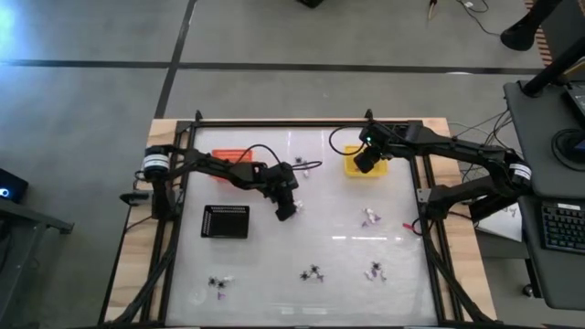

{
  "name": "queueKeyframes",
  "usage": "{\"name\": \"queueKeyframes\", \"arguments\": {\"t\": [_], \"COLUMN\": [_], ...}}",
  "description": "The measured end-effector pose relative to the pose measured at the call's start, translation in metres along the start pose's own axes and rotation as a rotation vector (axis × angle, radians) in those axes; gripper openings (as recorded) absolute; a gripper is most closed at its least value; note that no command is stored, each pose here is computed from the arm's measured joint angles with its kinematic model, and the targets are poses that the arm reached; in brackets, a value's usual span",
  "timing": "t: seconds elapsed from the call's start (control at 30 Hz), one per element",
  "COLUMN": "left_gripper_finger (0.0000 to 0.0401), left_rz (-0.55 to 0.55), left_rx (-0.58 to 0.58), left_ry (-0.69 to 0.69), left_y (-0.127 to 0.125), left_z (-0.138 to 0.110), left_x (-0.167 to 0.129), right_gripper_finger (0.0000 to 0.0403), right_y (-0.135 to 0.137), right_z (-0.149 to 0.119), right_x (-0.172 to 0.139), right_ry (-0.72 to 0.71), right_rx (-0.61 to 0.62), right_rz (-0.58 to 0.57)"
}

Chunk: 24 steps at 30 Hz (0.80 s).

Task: Sort Halloween decoration
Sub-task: Put the white skeleton toy into the black bin

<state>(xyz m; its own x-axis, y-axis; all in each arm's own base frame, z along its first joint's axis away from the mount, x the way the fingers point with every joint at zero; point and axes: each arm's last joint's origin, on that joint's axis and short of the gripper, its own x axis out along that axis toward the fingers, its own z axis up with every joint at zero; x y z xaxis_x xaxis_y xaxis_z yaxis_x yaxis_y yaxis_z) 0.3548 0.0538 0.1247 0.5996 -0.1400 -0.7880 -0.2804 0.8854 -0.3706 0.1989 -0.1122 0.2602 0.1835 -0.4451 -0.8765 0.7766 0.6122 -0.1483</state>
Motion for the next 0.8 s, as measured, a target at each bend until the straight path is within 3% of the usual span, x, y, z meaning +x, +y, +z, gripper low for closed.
{"name": "queueKeyframes", "arguments": {"t": [0.33,0.7,0.8], "left_gripper_finger": [0.011,0.0011,0.0007], "left_rz": [0.017,0.019,0.018], "left_rx": [-0.009,-0.004,-0.002], "left_ry": [-0.01,-0.019,-0.021], "left_y": [0.0024,0.0026,0.0021], "left_z": [-0.0006,0.0006,0.0013], "left_x": [0.0062,0.0081,0.0069], "right_gripper_finger": [0.0123,0.0123,0.0123], "right_y": [0.0,0.0001,0.0001], "right_z": [0.0,0.0002,0.0004], "right_x": [0.0001,0.0001,0.0001], "right_ry": [0.0,-0.002,-0.003], "right_rx": [-0.035,-0.045,-0.053], "right_rz": [0.0,0.001,0.001]}}
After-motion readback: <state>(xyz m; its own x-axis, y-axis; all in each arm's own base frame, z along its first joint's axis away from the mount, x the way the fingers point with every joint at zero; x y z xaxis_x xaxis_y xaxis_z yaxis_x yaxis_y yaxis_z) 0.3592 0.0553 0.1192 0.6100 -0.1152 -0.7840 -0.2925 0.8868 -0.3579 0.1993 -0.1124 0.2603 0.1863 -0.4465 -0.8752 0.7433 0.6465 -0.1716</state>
